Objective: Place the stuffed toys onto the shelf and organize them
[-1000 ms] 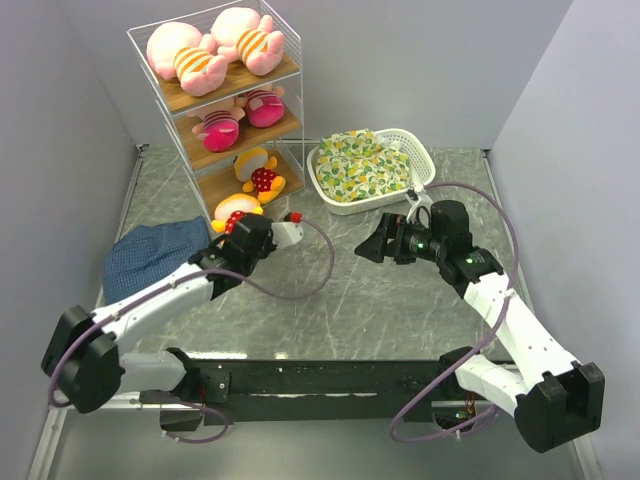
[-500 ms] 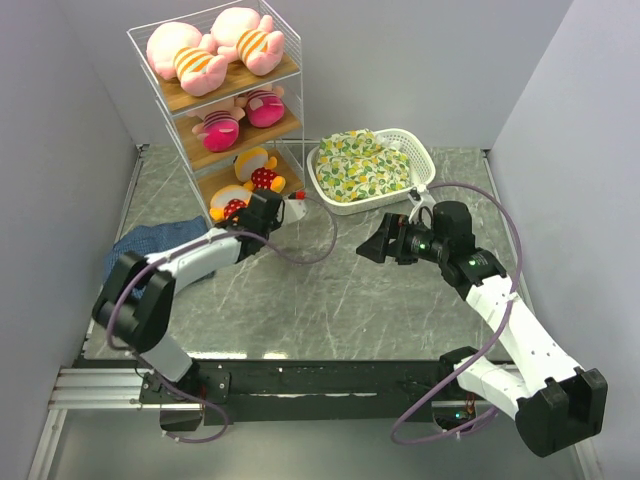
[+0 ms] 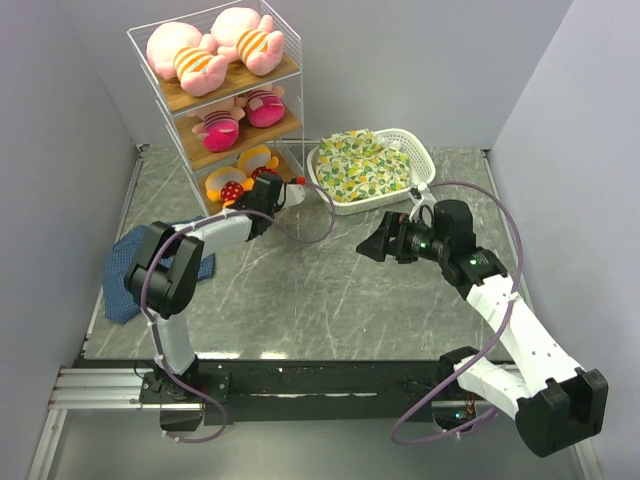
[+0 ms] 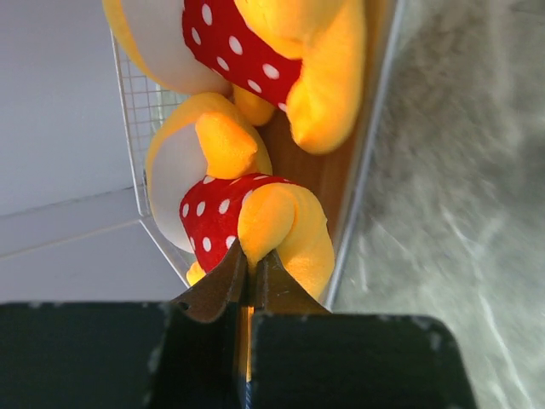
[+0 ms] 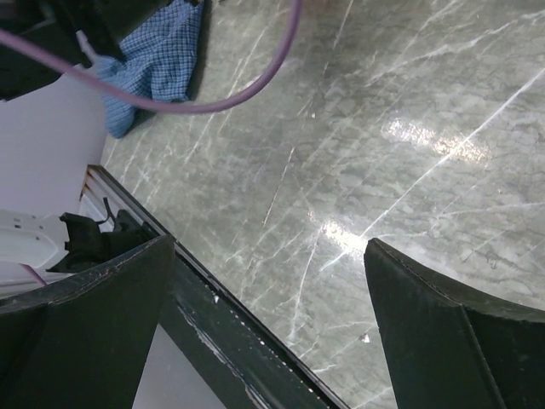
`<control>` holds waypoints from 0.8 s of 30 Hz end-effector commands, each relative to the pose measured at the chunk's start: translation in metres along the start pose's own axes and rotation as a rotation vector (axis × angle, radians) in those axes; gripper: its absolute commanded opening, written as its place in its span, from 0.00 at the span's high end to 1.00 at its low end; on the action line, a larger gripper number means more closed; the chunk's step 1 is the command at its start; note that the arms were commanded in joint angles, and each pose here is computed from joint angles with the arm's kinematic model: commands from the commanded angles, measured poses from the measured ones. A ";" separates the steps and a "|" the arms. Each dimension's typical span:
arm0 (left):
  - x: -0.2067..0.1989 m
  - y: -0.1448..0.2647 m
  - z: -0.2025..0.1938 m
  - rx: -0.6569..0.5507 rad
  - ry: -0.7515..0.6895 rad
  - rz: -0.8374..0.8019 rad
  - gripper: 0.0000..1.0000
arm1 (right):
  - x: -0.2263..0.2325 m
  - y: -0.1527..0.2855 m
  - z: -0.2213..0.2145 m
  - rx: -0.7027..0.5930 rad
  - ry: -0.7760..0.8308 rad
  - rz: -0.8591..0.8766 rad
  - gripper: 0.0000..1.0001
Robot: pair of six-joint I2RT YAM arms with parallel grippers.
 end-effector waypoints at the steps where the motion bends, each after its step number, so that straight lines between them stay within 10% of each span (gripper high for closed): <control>1: 0.027 -0.014 0.019 -0.038 0.018 0.077 0.98 | 0.010 0.006 0.023 -0.068 0.037 0.024 0.00; 6: 0.026 -0.028 0.013 -0.015 0.003 0.073 0.96 | 0.010 0.004 0.024 -0.073 0.038 0.030 0.00; 12: 0.021 -0.028 0.009 -0.009 0.006 0.039 0.55 | 0.011 0.003 0.026 -0.077 0.042 0.041 0.00; 17: 0.024 -0.016 0.019 -0.049 0.053 0.012 0.41 | 0.013 0.005 0.025 -0.080 0.041 0.050 0.00; 20: 0.027 0.000 0.029 -0.079 0.082 -0.012 0.00 | 0.015 0.008 0.025 -0.076 0.040 0.056 0.00; 24: 0.030 0.032 0.048 -0.156 0.172 -0.053 0.04 | 0.019 0.015 0.028 -0.093 0.045 0.045 0.00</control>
Point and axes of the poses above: each gripper's point midway between its finger pads, its own y axis back along the fingers, its own x axis along the line the jaws close on, z = x × y, the point moved 4 cm from there along y, back along the fingers, and after that the axes turned 11 degrees about y, right-handed, at the moved point
